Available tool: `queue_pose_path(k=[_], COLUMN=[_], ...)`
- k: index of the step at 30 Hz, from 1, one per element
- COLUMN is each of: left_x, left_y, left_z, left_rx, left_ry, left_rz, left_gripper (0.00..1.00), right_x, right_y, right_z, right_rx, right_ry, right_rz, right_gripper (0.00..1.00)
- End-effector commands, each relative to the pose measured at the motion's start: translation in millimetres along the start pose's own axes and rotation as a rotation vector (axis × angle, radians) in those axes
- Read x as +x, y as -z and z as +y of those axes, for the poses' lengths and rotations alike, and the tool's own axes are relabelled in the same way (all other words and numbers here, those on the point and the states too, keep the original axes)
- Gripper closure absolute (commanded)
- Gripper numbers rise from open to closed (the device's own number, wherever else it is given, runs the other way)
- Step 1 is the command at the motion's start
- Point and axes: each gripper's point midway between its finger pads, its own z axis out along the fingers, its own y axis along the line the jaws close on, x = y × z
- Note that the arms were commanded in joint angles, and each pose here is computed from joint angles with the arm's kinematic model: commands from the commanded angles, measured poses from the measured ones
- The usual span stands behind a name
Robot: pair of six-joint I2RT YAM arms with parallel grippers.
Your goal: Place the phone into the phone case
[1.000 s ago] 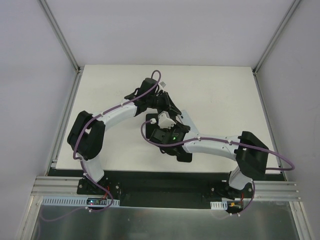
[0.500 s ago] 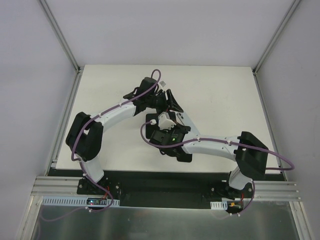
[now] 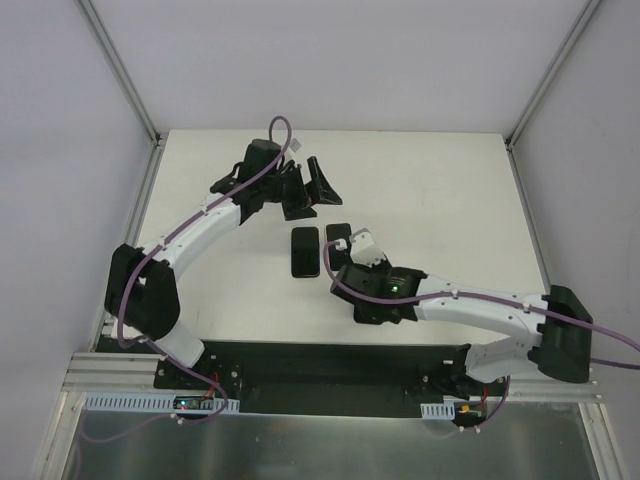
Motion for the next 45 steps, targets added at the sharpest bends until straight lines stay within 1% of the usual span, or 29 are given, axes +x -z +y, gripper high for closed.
queue_pose_path(k=[1,3,4,5,6,7,8,9,11,12,13,14,16,20,27,37,45], left_x=[6,19,25,38,45,52,64,74,91,102,104,113,124,147,168,191,212], left_y=[25,26,26,24,25,23,21,19,15,12,8,5,-4,-18,-41,-63,-74], left_z=[22,38,43,55,57,61,70,70,80,78,76,82,81,88,89,94,98], left_rx=[-0.082,-0.108,-0.114,-0.137,-0.137,-0.141,-0.154,-0.153,-0.156,-0.143,-0.122,-0.122,-0.107,-0.105,-0.091,-0.117,-0.128], left_ry=[-0.117,-0.124,-0.126,-0.124,-0.153,-0.170,-0.177,-0.200,-0.195,-0.193,-0.198,-0.193,-0.194,-0.185,-0.174,-0.175,-0.164], left_rz=[-0.061,-0.042,-0.031,-0.004,0.003,0.018,0.047,0.065,0.094,0.115,0.114,0.136,0.161,0.208,0.253,0.305,0.351], left_gripper=[0.10,0.11,0.13,0.15,0.18,0.28,0.36,0.46,0.75,0.80,0.84,0.92,0.99,1.00,1.00,1.00,1.00], right_x=[13,16,16,20,18,19,20,19,19,17,18,20,20,19,25,28,38], right_y=[18,21,23,20,26,27,23,28,23,25,23,19,17,9,-3,-17,-26], right_z=[15,24,26,28,29,29,28,30,27,27,26,25,28,34,41,55,56], right_rx=[-0.215,-0.312,-0.338,-0.350,-0.397,-0.416,-0.424,-0.466,-0.478,-0.493,-0.492,-0.483,-0.504,-0.536,-0.570,-0.628,-0.617], right_ry=[-0.247,-0.368,-0.399,-0.447,-0.489,-0.522,-0.566,-0.619,-0.680,-0.717,-0.732,-0.758,-0.785,-0.854,-0.927,-0.972,-1.007], right_rz=[0.032,0.054,0.055,0.063,0.055,0.057,0.060,0.063,0.068,0.070,0.078,0.088,0.109,0.135,0.179,0.222,0.267], right_gripper=[0.99,0.98,0.99,0.99,0.98,0.99,0.98,0.99,0.99,0.99,0.99,0.99,0.99,0.99,0.98,0.99,0.99])
